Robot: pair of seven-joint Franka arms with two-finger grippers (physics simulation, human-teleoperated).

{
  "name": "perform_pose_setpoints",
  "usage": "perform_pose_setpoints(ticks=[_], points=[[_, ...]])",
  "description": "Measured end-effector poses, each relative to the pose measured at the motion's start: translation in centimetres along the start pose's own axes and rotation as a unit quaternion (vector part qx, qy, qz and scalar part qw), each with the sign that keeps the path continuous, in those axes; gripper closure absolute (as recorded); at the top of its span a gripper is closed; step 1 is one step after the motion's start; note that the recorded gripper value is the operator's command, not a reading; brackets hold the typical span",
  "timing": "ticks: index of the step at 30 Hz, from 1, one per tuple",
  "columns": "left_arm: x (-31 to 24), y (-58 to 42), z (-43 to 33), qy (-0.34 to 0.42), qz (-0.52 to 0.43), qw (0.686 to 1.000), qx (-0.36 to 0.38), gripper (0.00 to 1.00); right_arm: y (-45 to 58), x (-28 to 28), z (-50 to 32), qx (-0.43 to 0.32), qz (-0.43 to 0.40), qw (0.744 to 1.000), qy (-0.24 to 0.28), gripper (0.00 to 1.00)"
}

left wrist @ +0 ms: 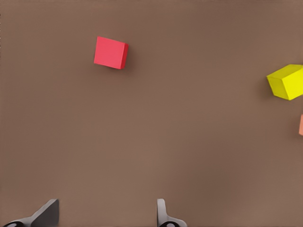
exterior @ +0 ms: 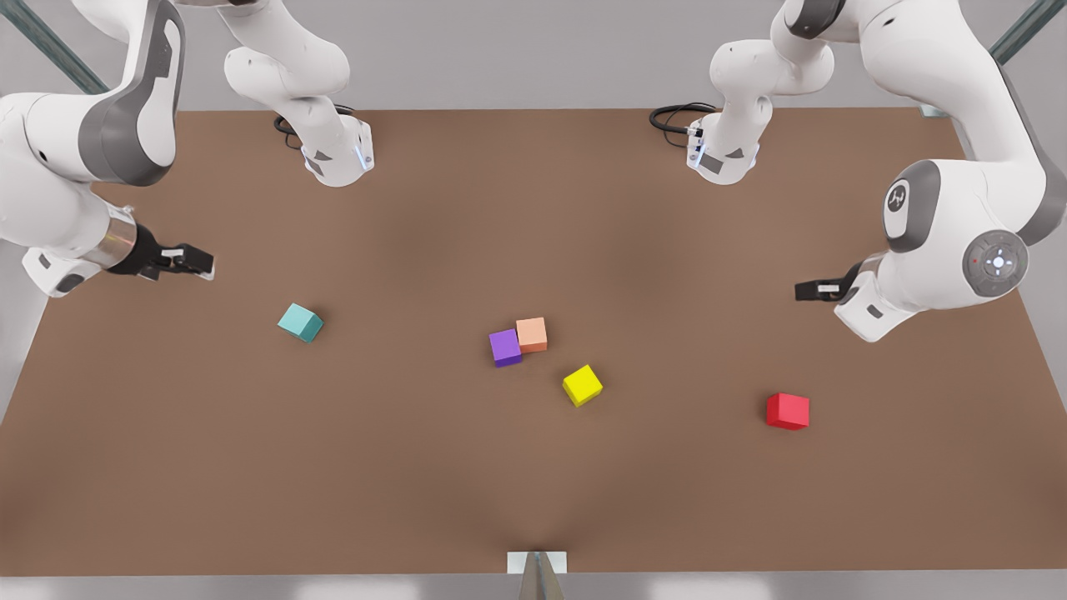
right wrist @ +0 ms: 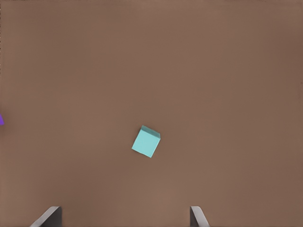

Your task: Pick up red wooden cube and pass to hand red wooden cube and place in blue wooden cube

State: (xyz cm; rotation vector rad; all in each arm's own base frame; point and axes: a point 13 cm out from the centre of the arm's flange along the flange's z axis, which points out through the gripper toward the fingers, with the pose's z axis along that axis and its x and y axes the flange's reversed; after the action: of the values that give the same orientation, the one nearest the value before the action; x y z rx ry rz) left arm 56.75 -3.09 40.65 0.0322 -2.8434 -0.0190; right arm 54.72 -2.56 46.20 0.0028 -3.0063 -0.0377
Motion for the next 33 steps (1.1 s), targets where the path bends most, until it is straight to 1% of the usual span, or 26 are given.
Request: perform_pose_setpoints(ticks=[3,4,8,10,12,15,18,26,33], points=[[-0.7,0.1,0.4,-0.003,-0.002,1.0,0.0,0.0,0.2,-0.5,-0.1,-0.001,-0.005,1.0,-0.009,0.0],[-2.1,0.3,1.7,0.003,-0.005,1.0,0.0,0.0,0.2,-0.6,-0.1,-0.002,-0.006,1.0,-0.01,0.0],[-13.6,4.3,7.9,-0.008,-0.03,0.999,0.02,0.0,0.3,-0.9,-0.1,-0.002,-0.01,1.0,-0.015,0.0],[-17.0,5.5,12.4,-0.007,-0.028,0.999,0.023,0.0,0.2,-0.9,0.0,-0.003,-0.011,1.0,-0.016,0.0],[-18.8,5.7,15.4,-0.01,-0.016,1.0,0.022,0.0,0.2,-0.9,0.0,-0.003,-0.013,1.0,-0.017,0.0],[-19.1,6.1,19.5,-0.008,0.008,1.0,0.002,0.0,0.2,-1.0,0.1,-0.003,-0.016,1.0,-0.016,0.0],[-19.7,6.8,21.5,-0.023,0.03,0.999,-0.012,0.0,0.2,-1.0,0.1,-0.003,-0.018,1.0,-0.016,0.0],[-22.1,6.9,23.8,-0.06,0.076,0.995,-0.023,0.0,0.3,-1.0,0.3,-0.003,-0.024,1.0,-0.015,0.0],[-22.1,6.5,27.3,-0.052,0.104,0.993,-0.024,0.0,0.3,-1.0,0.3,-0.003,-0.027,1.0,-0.015,0.0]])
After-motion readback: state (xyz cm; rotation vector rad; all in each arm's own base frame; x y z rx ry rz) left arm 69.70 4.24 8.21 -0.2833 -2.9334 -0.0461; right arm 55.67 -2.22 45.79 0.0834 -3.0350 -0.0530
